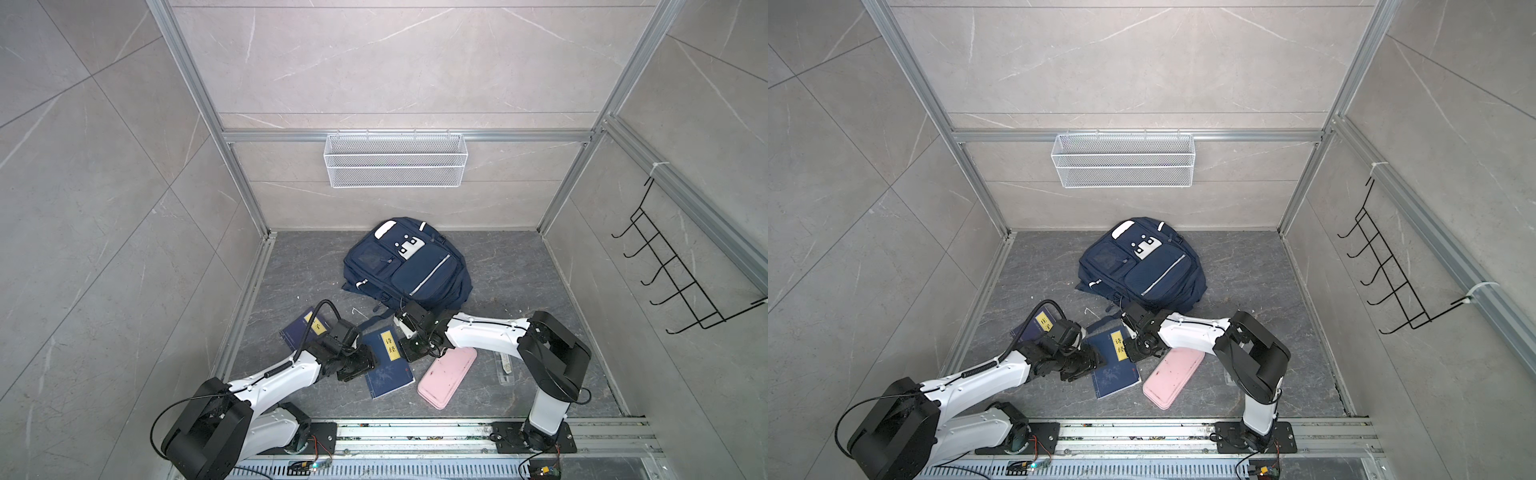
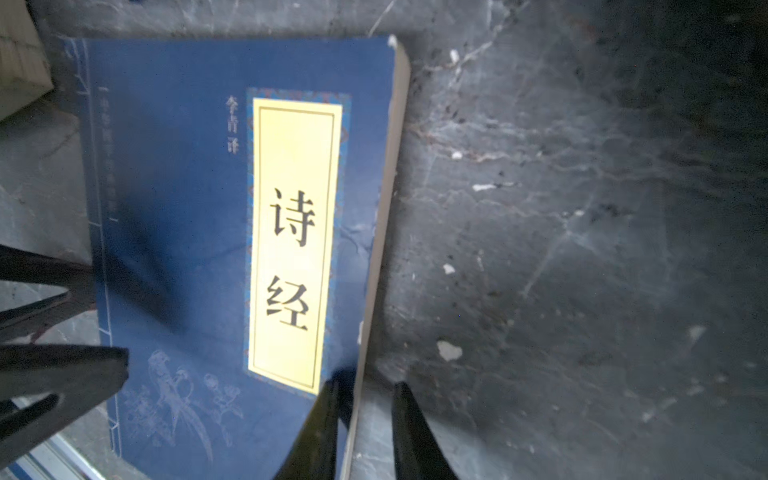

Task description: Pack the student bag

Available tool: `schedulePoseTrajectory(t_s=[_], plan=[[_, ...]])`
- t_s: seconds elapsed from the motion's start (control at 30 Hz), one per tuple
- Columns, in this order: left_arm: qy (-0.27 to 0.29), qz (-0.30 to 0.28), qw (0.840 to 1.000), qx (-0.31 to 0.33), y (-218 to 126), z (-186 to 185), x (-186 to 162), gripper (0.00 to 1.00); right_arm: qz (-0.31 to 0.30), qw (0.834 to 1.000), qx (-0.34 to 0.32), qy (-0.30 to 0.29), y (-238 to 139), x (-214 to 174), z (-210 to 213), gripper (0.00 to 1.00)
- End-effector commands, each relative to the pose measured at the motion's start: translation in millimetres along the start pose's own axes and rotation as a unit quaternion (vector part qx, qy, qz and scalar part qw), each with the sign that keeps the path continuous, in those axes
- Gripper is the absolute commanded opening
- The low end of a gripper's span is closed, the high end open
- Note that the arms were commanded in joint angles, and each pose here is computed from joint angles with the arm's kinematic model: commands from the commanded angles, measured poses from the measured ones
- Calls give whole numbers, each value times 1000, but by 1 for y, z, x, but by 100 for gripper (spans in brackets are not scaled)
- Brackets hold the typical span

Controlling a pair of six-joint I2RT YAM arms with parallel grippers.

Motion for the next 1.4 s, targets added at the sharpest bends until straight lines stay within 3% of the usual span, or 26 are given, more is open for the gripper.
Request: schedulePoseTrajectory(t_s=[0.0, 0.27, 0.6, 0.87, 1.2, 1.37], plan=[[5, 35, 999, 13, 7, 10, -10, 63, 17, 1000, -4, 1, 8, -1, -1, 24], [15, 33, 999, -7, 7, 3, -7, 63, 29, 1000, -5, 2, 14, -6, -4, 21], [52, -7, 992, -111, -9, -28, 2, 62, 41, 999, -3, 7, 23, -12, -4, 17], [85, -39, 976, -199, -32, -60, 9, 52, 48, 999, -2, 7, 29, -16, -2, 16], [87, -70, 966, -233, -41, -72, 16, 48, 49, 999, 2, 11, 30, -18, 0, 17], [85, -69, 969, -222, -39, -72, 19, 46, 48, 999, 2, 15, 29, -19, 0, 18]])
Point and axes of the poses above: each gripper's point midway between its finger pads, its own y axis out along the fingers, its own z axis along the line the jaws close on, x = y × z, the point moved 7 cm from there along -y, back along the fingers
